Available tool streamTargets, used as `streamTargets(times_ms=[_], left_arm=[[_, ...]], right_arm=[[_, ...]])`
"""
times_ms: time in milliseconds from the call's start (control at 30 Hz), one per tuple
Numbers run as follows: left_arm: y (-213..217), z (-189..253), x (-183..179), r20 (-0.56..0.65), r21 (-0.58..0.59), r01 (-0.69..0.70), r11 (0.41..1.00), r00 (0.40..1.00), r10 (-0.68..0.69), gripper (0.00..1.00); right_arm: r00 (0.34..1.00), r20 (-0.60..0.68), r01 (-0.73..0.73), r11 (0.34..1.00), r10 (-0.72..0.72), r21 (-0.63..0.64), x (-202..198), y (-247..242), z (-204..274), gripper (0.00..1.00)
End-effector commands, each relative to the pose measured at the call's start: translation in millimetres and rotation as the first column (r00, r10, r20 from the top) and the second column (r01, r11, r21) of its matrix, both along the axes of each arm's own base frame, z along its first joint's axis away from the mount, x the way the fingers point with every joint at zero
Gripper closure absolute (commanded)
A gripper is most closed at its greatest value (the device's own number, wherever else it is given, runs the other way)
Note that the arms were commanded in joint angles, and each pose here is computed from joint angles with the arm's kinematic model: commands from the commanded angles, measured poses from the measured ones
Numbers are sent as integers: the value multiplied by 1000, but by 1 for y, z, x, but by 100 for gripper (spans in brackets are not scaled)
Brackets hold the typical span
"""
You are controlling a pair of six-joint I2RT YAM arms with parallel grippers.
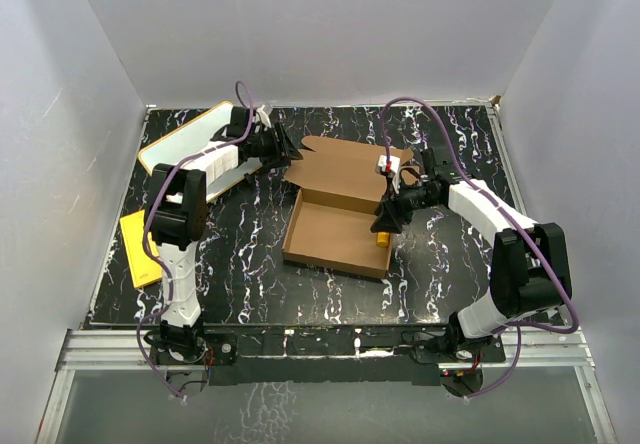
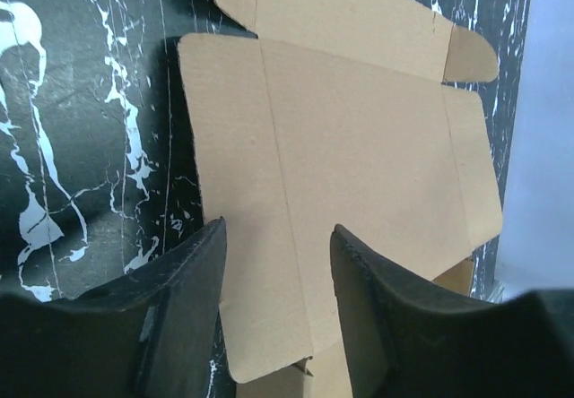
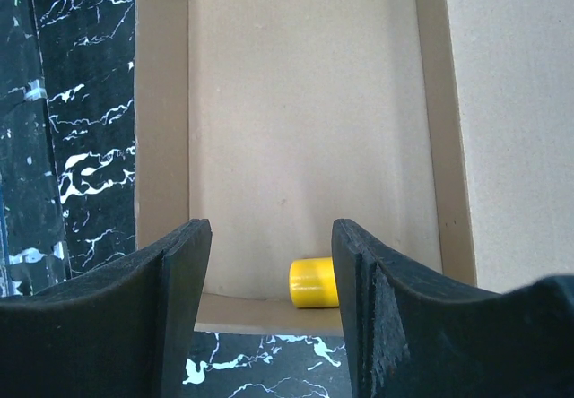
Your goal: Fold the paper box
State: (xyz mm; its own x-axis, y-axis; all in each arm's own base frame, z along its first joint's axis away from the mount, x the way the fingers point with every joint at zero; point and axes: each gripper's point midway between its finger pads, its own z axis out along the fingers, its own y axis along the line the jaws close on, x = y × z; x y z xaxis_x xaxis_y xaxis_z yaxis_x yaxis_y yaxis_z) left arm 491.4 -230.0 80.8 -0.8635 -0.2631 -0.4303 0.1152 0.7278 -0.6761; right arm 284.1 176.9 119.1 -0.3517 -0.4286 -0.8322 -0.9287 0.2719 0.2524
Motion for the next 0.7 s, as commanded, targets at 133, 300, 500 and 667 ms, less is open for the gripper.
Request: streamTargets(times_ms=[133,300,500,667], left_arm=[[-6,15,-15,52,-81,6,997,999,-1,73],[5,29,-26,160,-51,-11,999,987,19,89],[20,44,-48,295,-14,-18,1000,955,21,100],[33,63,-65,406,5,-51,999,913,45,100]], right_arm=[[998,57,23,996,-28,83,12,-1,26,39],[997,39,59,992,-64,113,17,-7,30,38],[996,24,78,985,-83,151,18,-12,35,38],[995,5,97,978,-99,185,21,-16,38,38]])
